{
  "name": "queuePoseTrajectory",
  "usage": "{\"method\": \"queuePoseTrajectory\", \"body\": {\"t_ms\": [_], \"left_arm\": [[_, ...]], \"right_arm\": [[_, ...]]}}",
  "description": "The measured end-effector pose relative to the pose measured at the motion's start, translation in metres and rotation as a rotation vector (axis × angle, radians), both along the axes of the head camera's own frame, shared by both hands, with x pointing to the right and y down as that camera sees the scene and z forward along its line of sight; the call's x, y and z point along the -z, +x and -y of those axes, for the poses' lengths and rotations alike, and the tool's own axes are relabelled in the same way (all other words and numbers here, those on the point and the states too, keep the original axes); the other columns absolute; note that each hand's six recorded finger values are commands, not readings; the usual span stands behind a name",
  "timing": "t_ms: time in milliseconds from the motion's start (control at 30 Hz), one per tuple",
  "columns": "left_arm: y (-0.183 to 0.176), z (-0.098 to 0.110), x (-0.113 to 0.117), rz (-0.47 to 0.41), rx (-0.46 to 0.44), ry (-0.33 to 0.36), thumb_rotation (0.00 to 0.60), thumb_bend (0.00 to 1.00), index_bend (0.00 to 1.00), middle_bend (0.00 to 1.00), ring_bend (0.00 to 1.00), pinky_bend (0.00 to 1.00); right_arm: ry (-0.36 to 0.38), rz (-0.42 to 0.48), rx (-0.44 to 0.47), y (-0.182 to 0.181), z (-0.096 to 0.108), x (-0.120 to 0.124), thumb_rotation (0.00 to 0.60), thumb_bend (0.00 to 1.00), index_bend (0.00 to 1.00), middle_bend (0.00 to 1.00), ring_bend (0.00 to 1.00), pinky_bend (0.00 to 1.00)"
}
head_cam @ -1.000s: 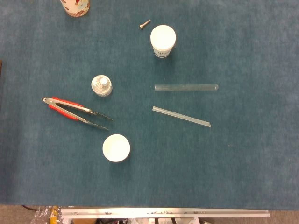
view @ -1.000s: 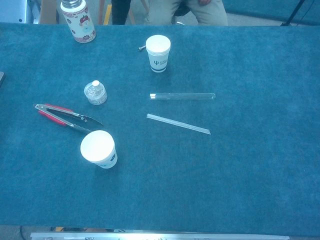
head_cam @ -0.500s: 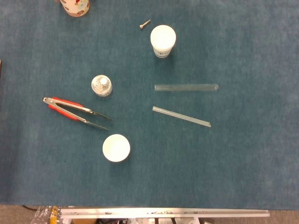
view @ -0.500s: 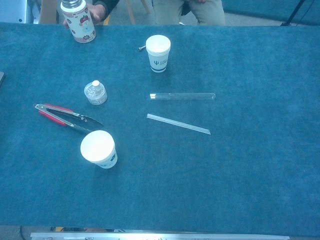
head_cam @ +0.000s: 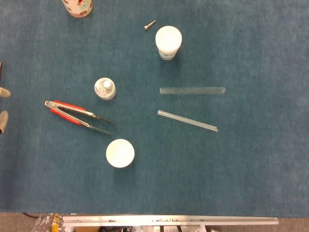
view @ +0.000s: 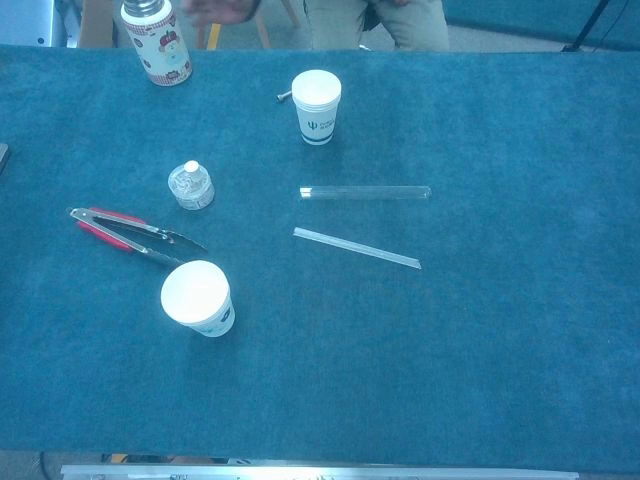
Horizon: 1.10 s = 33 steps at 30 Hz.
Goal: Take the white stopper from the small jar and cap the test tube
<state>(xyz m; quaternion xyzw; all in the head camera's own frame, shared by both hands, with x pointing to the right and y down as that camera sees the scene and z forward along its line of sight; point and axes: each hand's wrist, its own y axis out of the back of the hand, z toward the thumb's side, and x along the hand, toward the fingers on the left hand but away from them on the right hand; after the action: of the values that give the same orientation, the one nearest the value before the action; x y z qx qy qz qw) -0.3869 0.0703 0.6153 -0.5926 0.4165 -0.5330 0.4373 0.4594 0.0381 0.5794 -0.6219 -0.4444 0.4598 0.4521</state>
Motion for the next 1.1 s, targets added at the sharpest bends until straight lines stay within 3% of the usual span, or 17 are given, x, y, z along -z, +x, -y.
{"method": "queuePoseTrajectory", "body": {"t_ms": [367, 867, 1100], "left_arm": [[0.03, 0.019, -0.011, -0.064, -0.111, -0.081, 0.6, 0.37, 0.37, 0.35, 0.25, 0.3], [0.053, 0.024, -0.001, -0.089, -0.183, -0.072, 0.6, 0.37, 0.37, 0.35, 0.25, 0.3], [0.067, 0.032, -0.008, -0.13, -0.209, -0.107, 0.6, 0.37, 0.37, 0.35, 0.25, 0.3]], "right_arm": [[-0.023, 0.014, 0.078, -0.036, 0.02, -0.001, 0.6, 0.24, 0.43, 0.32, 0.29, 0.36], [-0.125, 0.02, 0.203, -0.104, 0.054, -0.03, 0.6, 0.24, 0.44, 0.32, 0.3, 0.4], [-0.126, 0.063, 0.221, -0.12, 0.056, -0.031, 0.6, 0.24, 0.44, 0.32, 0.29, 0.4]]}}
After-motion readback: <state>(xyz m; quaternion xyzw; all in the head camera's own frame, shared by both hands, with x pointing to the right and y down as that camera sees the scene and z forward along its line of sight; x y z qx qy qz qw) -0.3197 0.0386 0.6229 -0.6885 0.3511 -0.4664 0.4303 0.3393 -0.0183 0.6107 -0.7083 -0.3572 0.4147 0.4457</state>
